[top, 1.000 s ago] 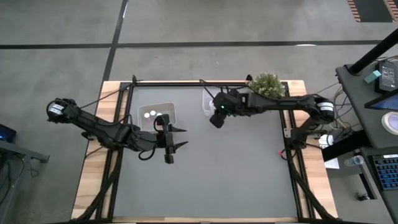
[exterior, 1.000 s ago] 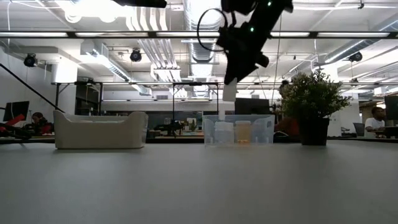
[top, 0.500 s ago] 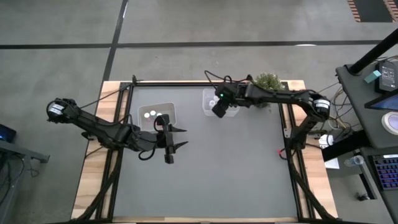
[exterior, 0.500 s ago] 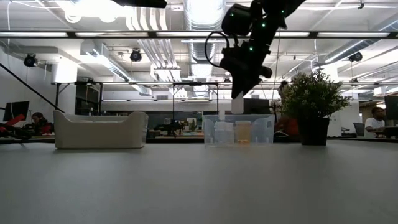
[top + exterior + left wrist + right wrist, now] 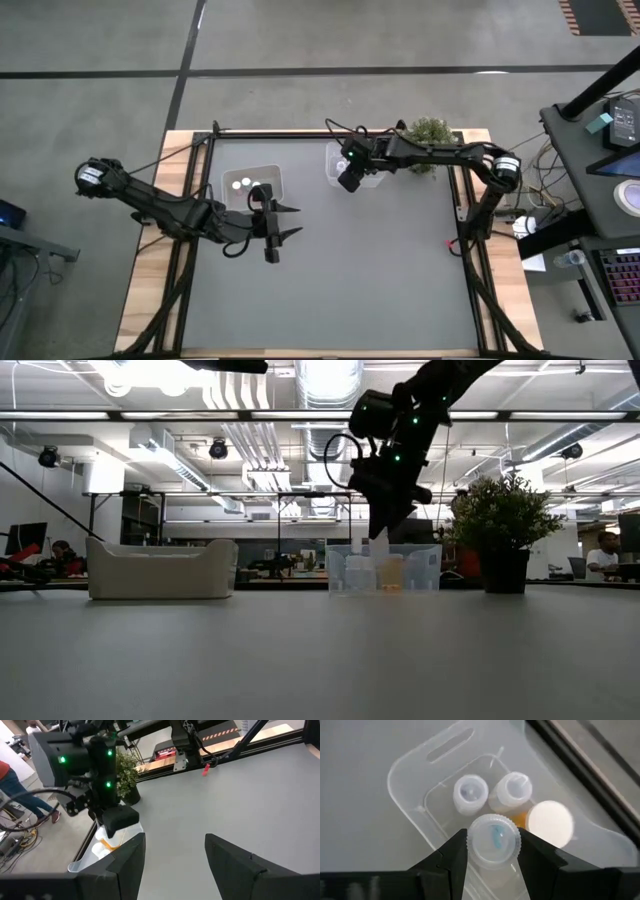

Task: Pick and place medicine bottles into bin by pill shape (circle, oval)
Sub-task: Put the big transparent pill bottle into the transparent bin

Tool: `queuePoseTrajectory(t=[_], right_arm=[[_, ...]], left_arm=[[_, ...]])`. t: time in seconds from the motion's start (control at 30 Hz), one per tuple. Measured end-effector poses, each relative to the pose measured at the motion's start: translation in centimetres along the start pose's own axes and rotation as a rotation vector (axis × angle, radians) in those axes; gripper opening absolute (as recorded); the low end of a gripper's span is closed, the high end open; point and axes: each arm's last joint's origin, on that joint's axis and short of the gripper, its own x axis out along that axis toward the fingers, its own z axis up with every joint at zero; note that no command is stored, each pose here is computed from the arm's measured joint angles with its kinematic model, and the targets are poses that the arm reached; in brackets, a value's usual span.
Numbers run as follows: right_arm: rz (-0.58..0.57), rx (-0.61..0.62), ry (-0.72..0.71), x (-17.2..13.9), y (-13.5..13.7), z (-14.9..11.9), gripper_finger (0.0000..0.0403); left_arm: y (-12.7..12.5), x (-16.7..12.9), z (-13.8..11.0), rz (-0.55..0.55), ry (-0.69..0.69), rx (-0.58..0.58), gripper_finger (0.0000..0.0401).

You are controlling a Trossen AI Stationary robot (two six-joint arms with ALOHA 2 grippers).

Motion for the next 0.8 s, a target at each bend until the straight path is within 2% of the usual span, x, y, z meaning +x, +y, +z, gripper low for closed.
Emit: queuePoseTrajectory(t=[0.27, 0.7, 0.8], right_arm=[[0.045, 0.020, 0.048, 1.4, -1.0, 0.0, 0.0145], [0.055, 0.023, 0.033, 1.8, -1.6, 0.0, 0.0145], [0.100, 0.032, 0.024, 2.1, -1.6, -0.1, 0.0145]], left_arm=[[0.0, 0.0, 0.0, 0.000, 0.001, 0.000, 0.0191], [0.0, 0.0, 0.0, 0.000, 0.001, 0.000, 0.0191], [0.0, 0.0, 0.0, 0.000, 0.001, 0.000, 0.0191]])
